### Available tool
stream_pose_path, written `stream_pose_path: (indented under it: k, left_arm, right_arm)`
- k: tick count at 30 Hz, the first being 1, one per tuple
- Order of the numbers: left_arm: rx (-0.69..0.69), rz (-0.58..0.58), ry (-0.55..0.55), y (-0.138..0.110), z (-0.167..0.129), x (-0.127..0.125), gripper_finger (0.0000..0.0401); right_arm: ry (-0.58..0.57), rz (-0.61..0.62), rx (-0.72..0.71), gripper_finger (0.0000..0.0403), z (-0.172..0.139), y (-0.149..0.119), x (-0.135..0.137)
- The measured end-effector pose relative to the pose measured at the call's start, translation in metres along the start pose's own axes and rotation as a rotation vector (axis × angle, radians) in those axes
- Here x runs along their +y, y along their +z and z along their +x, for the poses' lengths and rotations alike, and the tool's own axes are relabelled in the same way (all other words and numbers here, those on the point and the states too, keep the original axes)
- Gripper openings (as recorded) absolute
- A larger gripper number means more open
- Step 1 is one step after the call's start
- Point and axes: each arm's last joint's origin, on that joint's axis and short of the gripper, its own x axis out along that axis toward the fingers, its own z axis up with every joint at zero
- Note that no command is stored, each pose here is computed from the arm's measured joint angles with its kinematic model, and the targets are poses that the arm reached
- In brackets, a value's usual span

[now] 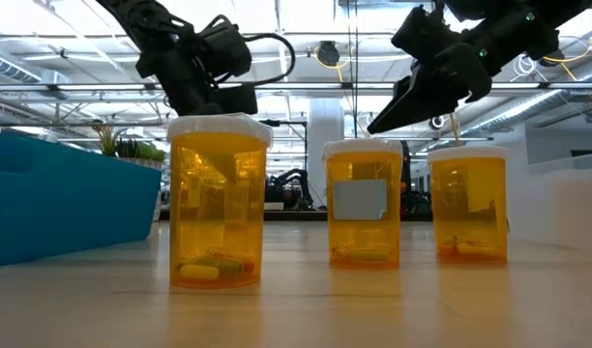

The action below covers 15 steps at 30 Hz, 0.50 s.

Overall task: Pick and place medicine bottles into bin by pill shape (circle, oval)
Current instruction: Put the orange bottled capsule into the blue bin

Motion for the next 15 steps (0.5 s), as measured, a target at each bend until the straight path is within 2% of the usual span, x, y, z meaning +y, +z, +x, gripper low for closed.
stream_pose_path:
  k: [5,12,15]
  left_arm:
    - [0.025,0.001,-0.012,-0.0022,0.0062,-0.0014,0.0327]
    - [0.009,0.029,-0.016,-0.0006,0.0098,-0.0015,0.0256]
    - [0.0,0.026,-0.058,-0.0003,0.0096,-0.0028,0.0225]
  right_arm:
    - [0.0,-0.004,0.003,0.0212,0.0,-0.0003,0.0]
    - [0.0,-0.004,0.005,0.0212,0.0,-0.0004,0.0]
    - [0.0,-0.005,0.005,0.0212,0.0,-0.0005,0.0]
